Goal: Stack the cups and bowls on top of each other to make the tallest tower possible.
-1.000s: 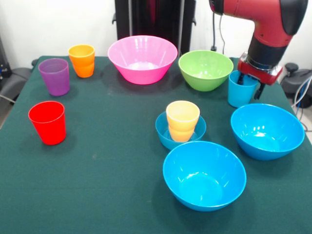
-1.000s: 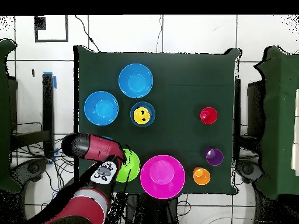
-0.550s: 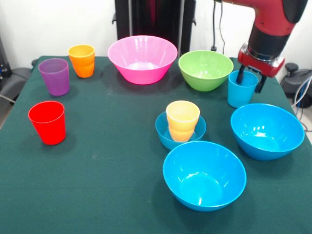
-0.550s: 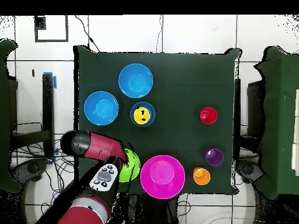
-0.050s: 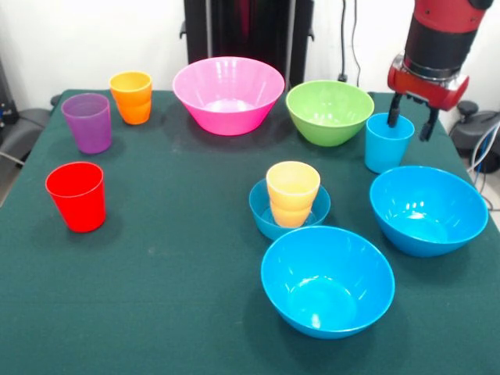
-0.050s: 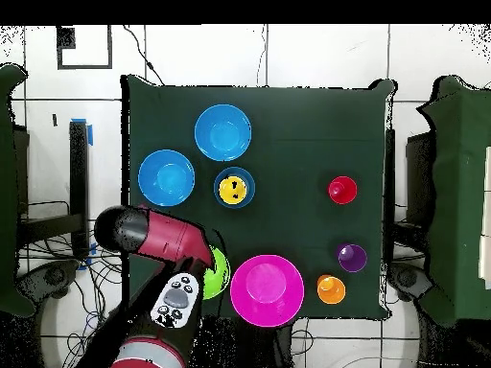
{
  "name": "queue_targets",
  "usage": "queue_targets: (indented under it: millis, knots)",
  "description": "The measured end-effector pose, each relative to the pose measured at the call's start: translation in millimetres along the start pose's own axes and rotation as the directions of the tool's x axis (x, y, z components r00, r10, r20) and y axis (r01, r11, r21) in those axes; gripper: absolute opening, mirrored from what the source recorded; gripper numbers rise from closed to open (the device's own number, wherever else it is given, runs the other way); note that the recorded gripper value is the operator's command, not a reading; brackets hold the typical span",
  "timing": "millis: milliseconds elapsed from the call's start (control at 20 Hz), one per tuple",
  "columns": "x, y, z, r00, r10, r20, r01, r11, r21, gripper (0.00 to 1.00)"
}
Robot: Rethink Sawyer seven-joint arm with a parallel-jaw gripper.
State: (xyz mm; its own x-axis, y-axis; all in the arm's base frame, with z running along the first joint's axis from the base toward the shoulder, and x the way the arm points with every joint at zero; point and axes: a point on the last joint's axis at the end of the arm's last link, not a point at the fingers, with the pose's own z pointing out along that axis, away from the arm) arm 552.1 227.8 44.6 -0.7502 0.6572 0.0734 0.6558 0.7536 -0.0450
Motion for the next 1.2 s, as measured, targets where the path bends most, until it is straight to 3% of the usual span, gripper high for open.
queue_targets:
  millis: [350,900,1200]
  knots:
    - [-4.1,2,-12,0.9999,0.002,-0.013,-0.002,1.0000,-0.002,1.00]
    - [-15.9,4,-20,0.9987,-0.017,0.047,0.016,0.9998,0.015,1.00]
    - [-18.4,5,-22,0.9984,-0.017,0.054,0.016,0.9998,0.014,1.00]
